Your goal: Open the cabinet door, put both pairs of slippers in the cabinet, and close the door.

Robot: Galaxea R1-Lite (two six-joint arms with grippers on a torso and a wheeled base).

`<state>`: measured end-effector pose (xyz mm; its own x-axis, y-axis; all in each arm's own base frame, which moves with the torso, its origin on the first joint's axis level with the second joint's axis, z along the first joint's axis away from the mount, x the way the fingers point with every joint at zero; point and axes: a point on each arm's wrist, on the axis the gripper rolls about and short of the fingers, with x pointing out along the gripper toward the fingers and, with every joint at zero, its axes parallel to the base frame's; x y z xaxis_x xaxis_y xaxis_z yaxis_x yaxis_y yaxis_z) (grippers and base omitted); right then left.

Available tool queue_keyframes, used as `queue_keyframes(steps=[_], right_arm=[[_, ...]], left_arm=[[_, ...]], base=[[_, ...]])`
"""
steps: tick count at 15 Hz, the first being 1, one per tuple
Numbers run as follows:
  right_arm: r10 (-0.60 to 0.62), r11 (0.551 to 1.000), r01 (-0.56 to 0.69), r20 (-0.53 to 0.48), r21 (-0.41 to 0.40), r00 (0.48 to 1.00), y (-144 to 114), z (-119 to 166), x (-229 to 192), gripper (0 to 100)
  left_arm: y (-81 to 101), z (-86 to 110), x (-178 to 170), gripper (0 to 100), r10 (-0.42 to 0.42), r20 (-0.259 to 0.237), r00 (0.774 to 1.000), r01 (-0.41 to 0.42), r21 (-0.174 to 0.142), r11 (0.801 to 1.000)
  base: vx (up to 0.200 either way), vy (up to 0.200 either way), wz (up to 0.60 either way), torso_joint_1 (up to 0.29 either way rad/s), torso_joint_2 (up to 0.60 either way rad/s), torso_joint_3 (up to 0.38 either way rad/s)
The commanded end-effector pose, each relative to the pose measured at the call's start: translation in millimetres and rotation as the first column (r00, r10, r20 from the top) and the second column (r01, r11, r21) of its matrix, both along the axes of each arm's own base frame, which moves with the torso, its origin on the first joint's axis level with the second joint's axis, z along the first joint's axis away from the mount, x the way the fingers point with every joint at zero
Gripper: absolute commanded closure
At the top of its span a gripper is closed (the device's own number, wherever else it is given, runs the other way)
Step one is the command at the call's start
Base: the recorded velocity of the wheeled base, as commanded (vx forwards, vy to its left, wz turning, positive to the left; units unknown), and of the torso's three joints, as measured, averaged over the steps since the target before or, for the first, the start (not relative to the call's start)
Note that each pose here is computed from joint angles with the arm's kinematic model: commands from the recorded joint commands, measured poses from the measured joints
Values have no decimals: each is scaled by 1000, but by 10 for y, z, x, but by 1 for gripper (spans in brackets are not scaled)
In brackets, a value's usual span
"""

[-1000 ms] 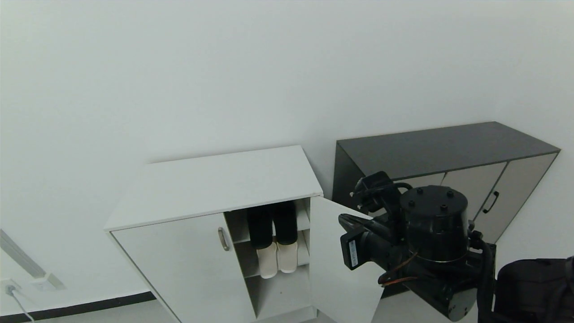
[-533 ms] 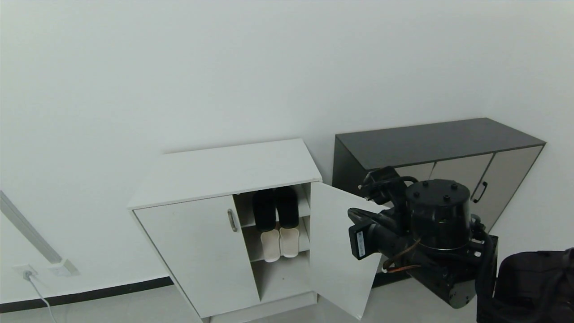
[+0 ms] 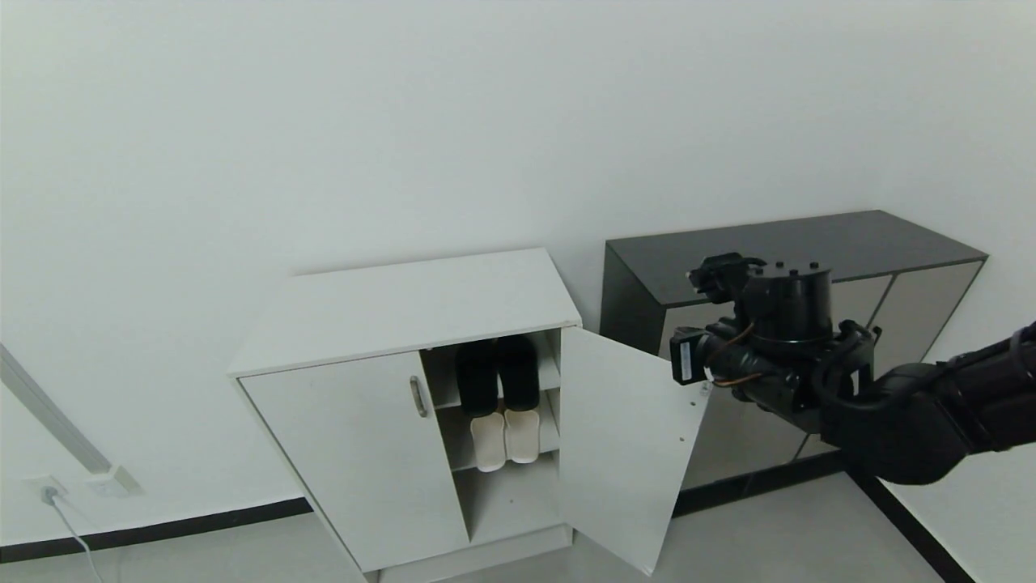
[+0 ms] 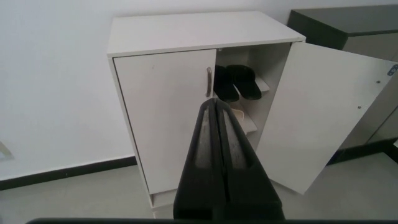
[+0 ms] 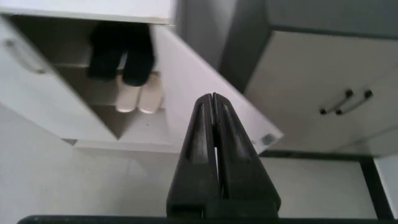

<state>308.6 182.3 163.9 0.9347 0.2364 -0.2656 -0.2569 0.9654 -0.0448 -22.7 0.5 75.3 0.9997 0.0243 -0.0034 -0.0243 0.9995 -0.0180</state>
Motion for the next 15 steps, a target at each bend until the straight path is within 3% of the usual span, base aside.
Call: queue_keyframes(steps=[1, 6, 15], right_arm=[[-32, 999, 32, -26, 8, 999, -96, -56, 245, 100], [-84, 996, 86, -80, 26, 993, -259, -286, 685, 100], [-115, 992, 121, -130, 36, 985, -333, -639, 1045, 100]], left_arm=[[0, 0, 0, 100, 0, 0, 1000, 0, 0, 1000], [0, 0, 0, 100, 0, 0, 1000, 0, 0, 1000], [0, 0, 0, 100, 0, 0, 1000, 0, -2, 1000]], base=[[0, 0, 0, 0, 0, 0], [0, 0, 0, 0, 0, 0], [0, 0, 0, 0, 0, 0]])
